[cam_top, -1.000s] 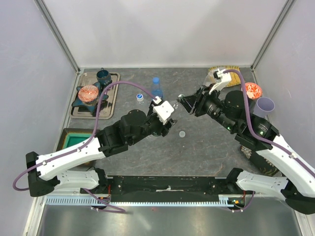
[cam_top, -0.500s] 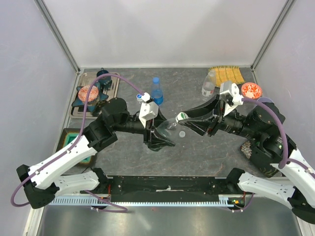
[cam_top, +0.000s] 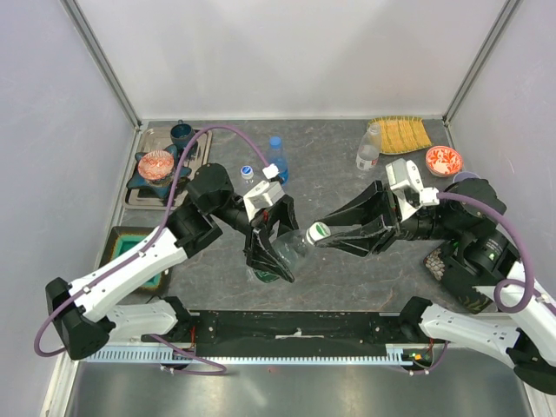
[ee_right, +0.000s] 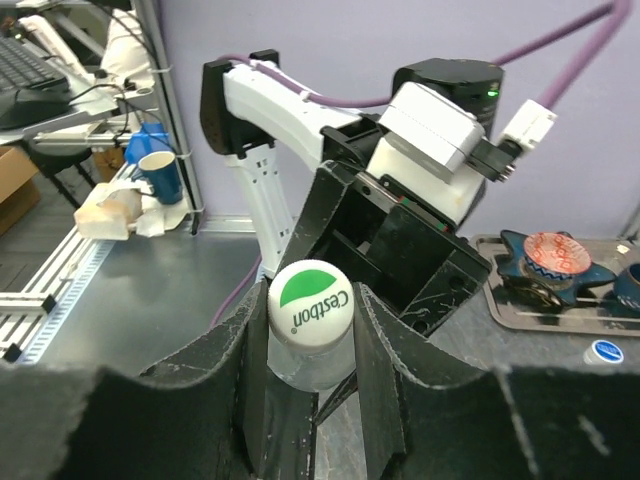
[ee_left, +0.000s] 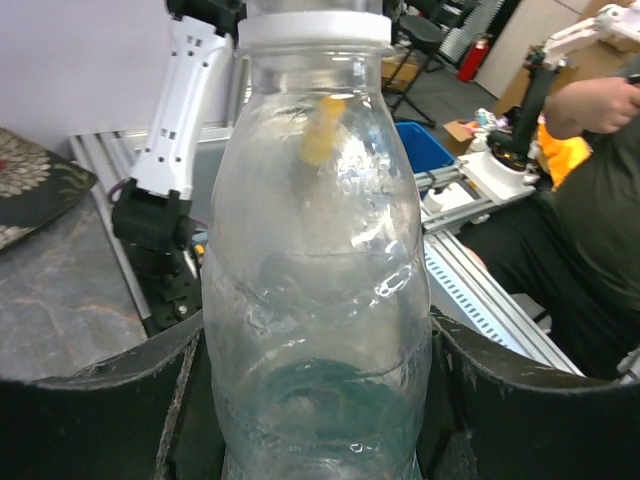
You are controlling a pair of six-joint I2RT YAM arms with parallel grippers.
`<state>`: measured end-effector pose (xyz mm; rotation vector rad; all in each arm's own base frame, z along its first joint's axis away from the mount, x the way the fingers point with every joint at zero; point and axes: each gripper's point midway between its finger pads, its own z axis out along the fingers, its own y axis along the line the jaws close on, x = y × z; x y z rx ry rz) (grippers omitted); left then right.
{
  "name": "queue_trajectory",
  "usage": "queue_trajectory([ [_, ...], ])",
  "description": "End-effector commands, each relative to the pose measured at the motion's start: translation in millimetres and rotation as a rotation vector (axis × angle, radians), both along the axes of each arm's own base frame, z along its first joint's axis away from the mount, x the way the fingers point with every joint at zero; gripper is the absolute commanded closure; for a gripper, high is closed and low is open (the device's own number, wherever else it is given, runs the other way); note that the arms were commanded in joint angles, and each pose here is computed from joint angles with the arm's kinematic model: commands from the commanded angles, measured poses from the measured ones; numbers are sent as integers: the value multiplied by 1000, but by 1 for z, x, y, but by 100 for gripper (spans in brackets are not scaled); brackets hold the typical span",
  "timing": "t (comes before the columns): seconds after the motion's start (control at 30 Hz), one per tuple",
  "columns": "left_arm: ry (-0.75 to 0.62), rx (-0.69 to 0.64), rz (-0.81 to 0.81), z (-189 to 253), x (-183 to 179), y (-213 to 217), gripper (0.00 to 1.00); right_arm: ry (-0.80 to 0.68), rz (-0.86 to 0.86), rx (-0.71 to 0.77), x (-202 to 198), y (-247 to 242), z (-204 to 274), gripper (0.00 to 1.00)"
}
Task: Unscrew the bottle caps
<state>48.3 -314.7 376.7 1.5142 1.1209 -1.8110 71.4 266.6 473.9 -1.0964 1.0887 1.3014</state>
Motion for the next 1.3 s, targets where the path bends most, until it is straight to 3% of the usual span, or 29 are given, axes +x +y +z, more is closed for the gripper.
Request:
queue_trajectory([
  [0.0, 12, -36, -5, 16, 5, -1, 73, 28, 234, -100, -36, 2, -28, 100],
  [0.33, 32, -2, 22, 1, 15, -2, 72, -16, 173, -33, -36, -8, 2, 100],
  [0.47, 34, 21, 71, -6, 23, -6, 72, -12, 73, 26, -26, -14, 21, 100],
  [0.73, 26, 58, 159, -21, 36, -11, 72, 55, -310, 199, 25, -42, 62, 100],
  [0.97, 27, 97, 214, -37, 42, -11, 72, 115, -563, 257, 62, -68, 54, 100],
  [1.03, 15, 106, 260, -40, 47, -11, 72, 141, -648, 244, 76, -74, 43, 100],
  [1.07, 10, 110, 287, -41, 50, -11, 72, 196, -814, 220, 100, -90, 28, 100],
  [1.13, -14, 126, 395, -48, 65, -10, 71, 272, -986, 145, 128, -100, -5, 100],
  [1.2, -47, 126, 545, -50, 83, -4, 72, 340, -1196, 0, 155, -115, -62, 100],
  [1.27, -79, 93, 643, -43, 89, 7, 72, 406, -1263, -116, 164, -113, -116, 100],
])
